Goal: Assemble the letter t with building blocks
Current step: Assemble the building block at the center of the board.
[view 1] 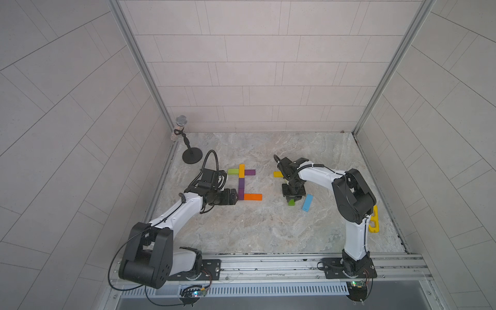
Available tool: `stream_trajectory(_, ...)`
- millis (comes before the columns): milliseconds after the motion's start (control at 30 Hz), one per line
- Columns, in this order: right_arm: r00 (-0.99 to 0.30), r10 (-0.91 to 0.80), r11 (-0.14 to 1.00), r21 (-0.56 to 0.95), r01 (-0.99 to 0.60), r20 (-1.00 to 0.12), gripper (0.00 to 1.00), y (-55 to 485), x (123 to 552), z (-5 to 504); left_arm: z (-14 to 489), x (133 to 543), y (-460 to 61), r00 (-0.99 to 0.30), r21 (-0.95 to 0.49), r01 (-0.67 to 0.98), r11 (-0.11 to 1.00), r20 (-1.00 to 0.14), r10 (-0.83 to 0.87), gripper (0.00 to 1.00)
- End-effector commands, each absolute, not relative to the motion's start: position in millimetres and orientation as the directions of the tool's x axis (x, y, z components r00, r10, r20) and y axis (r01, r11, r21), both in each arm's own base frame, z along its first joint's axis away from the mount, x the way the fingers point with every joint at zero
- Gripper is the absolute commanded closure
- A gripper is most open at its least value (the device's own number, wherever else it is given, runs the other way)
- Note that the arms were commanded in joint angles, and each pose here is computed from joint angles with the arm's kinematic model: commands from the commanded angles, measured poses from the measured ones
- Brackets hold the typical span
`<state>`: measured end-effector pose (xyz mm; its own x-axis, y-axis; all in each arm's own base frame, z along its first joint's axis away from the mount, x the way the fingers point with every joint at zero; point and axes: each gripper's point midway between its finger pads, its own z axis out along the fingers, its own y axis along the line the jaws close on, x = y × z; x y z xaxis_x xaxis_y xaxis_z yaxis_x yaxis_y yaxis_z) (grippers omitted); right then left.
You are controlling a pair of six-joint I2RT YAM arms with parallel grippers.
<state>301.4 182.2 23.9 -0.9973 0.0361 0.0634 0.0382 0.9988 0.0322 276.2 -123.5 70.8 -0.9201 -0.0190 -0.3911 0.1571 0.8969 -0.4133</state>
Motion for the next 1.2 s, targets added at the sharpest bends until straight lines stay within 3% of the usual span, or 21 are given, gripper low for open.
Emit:
stream_trajectory(0, -0.998, 0.05, 0.999, -0.01, 0.05, 0.04, 0.78, 174.6, 313.5, 7.2, 73.9, 279.8, -121.8, -0.914, -0.401, 0.171, 0.9, -0.406, -0.007, 0.13)
stream_trajectory(167, -0.998, 0.046, 0.999, -0.004, 0.046, 0.044, 0.72, 176.2, 313.4, 6.7, 73.7, 279.7, -121.8, -0.914, -0.401, 0.171, 0.9, -0.405, -0.007, 0.13)
stream_trajectory(233, -0.998, 0.047, 0.999, -0.005, 0.047, 0.046, 0.64, 175.8, 312.6, 6.3, 73.6, 279.8, -121.8, -0.914, -0.401, 0.171, 0.9, -0.405, -0.007, 0.13)
stream_trajectory(467, -0.998, 0.046, 0.999, -0.009, 0.046, 0.041, 0.52, 174.6, 312.5, 6.9, 72.2, 279.9, -121.8, -0.917, -0.401, 0.168, 0.901, -0.4, -0.007, 0.13)
stream_trajectory(733, -0.998, 0.046, 0.999, -0.016, 0.045, 0.035, 0.54, 173.2, 313.6, 7.0, 71.8, 279.5, -121.9, -0.917, -0.401, 0.17, 0.9, -0.398, -0.004, 0.13)
stream_trajectory(833, -0.999, 0.044, 0.999, -0.016, 0.043, 0.031, 0.65, 173.5, 314.4, 7.7, 71.6, 279.4, -121.3, -0.918, -0.4, 0.167, 0.901, -0.397, -0.006, 0.13)
stream_trajectory(1167, -0.999, 0.041, 0.999, -0.012, 0.041, 0.027, 0.64, 174.9, 317.0, 9.3, 71.5, 279.4, -121.4, -0.918, -0.4, 0.168, 0.901, -0.398, -0.006, 0.13)
